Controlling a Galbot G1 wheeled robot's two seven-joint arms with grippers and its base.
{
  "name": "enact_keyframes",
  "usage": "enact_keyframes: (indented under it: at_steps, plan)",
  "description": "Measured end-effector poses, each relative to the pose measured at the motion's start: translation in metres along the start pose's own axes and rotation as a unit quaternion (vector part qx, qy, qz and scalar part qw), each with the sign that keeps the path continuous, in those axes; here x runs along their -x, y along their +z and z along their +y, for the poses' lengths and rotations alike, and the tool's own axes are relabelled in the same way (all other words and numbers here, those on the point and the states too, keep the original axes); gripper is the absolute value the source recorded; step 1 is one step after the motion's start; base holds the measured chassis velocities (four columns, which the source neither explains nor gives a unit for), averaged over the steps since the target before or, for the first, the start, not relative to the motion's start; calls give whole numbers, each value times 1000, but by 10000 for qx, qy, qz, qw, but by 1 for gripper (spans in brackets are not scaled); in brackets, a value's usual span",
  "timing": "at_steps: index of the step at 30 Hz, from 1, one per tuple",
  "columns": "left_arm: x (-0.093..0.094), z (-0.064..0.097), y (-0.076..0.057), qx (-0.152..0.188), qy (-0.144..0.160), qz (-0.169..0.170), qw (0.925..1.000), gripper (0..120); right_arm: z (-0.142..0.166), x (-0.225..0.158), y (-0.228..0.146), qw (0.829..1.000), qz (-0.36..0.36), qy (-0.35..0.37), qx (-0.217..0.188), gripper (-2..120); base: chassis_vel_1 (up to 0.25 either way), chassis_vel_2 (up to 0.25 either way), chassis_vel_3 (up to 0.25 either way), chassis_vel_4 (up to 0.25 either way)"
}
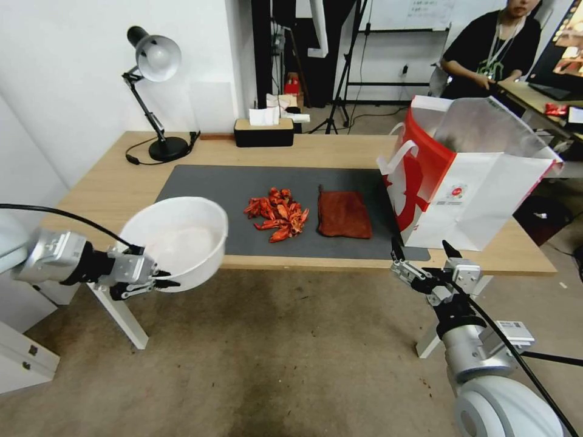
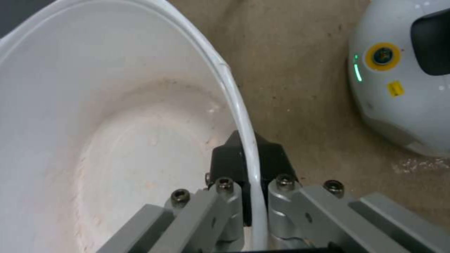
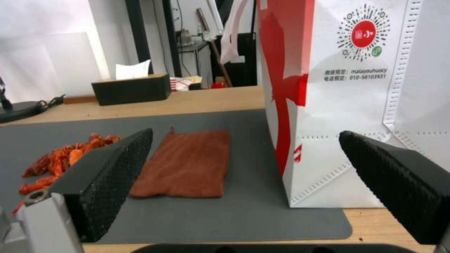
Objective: Sweep shrimp from table into container with towel, then put container into takeout bag.
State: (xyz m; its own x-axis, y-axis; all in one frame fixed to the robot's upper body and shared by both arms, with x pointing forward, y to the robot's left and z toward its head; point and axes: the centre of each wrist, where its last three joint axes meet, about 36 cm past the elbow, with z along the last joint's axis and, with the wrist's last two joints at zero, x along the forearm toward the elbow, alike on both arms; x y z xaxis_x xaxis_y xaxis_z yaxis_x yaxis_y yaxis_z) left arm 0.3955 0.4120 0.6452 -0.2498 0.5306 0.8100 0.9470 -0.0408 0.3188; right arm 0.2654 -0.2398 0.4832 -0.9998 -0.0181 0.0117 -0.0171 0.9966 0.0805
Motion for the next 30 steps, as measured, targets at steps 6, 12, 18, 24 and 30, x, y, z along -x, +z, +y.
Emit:
enact_keyframes:
  at_steps: [6, 12, 18, 24, 30]
  plan:
    - [-5, -18, -11, 53, 87, 56, 9999, 0, 0, 2, 2, 10000, 8, -19, -5, 100, 0, 0, 0, 0]
    - [-17, -67, 2, -343, -105, -71, 9993, 0, -2, 5, 2, 10000, -1, -78, -34, 100, 0, 0, 0, 0]
    - [-11, -114, 23, -799, -607, -446, 9940, 0, -3, 10, 6, 9998, 34, -162, -89, 100, 0, 0, 0, 0]
    - [5, -147, 33, -983, -795, -641, 9899, 0, -3, 12, 9, 9996, 85, -237, -117, 100, 0, 0, 0, 0]
    - [30, -179, 42, -1156, -665, -734, 9883, 0, -3, 13, 10, 9995, 100, -263, -136, 100, 0, 0, 0, 0]
